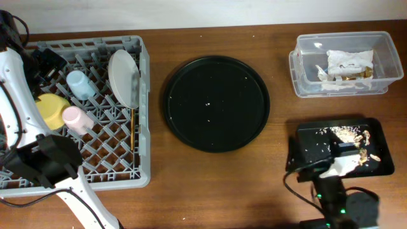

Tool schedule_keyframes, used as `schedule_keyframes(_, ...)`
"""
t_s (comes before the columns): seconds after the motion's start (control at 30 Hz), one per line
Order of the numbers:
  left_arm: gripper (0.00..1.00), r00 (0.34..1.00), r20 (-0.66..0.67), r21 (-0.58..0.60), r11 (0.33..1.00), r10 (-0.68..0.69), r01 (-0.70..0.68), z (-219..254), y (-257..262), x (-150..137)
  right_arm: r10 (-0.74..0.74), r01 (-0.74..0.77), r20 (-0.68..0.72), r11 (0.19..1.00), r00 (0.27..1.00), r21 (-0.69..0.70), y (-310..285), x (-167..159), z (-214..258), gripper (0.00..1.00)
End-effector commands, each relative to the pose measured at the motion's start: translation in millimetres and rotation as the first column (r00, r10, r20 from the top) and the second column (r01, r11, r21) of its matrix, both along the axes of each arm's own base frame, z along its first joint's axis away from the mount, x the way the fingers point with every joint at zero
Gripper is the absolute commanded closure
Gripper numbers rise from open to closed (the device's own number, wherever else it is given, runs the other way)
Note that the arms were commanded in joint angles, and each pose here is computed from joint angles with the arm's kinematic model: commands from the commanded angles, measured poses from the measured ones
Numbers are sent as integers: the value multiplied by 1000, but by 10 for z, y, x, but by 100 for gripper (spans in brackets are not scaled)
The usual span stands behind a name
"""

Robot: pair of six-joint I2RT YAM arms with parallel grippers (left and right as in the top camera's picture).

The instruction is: Sort waste into correct bins and load items into the dishwasher rack

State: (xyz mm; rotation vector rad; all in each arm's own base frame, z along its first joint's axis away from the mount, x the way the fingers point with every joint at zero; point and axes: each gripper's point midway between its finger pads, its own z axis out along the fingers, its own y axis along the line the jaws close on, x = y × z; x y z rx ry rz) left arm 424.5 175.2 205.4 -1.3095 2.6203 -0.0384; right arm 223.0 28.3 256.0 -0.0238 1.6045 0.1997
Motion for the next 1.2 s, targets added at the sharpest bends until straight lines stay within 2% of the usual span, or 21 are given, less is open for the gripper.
schedule_keyframes(0.0, 1, 1000, 10, 3, 1000, 11, -11, 37, 28, -11, 31, -31, 107, 1000, 994, 0, 44, 63, -192, 2)
schedule_keyframes(0.07, 1, 1000, 10, 3, 1000, 11, -11, 37, 28, -11, 26, -27, 164, 1000, 986, 1, 36, 120, -251, 2)
schedule_keyframes(0.23, 1, 1000, 10, 3, 1000, 12, -12, 37, 28, -11, -39, 39, 176, 999, 984, 3, -112, 202, -455, 2)
schedule_keyframes(0.3, 1, 1000, 10, 3, 1000, 11, -11, 37, 28, -11, -72, 72, 136, 997, 988, 4, -180, 219, -551, 2)
schedule_keyframes(0.4, 1, 1000, 10, 3, 1000, 11, -11, 37, 28, -11, -81, 81, -28, 997, 996, -4, -197, 230, -955, 2)
schedule_keyframes(1.03, 0, 1000, 4, 14, 1000, 10, -10, 37, 46, -20, -81, 81, -40, 997, 996, -5, -196, 229, -985, 2)
schedule_keyframes(1.17, 1, 984, -57, 23, 986, -166, 167, 3, -186, -99, -81, 81, -40, 997, 996, -5, -196, 229, -985, 2)
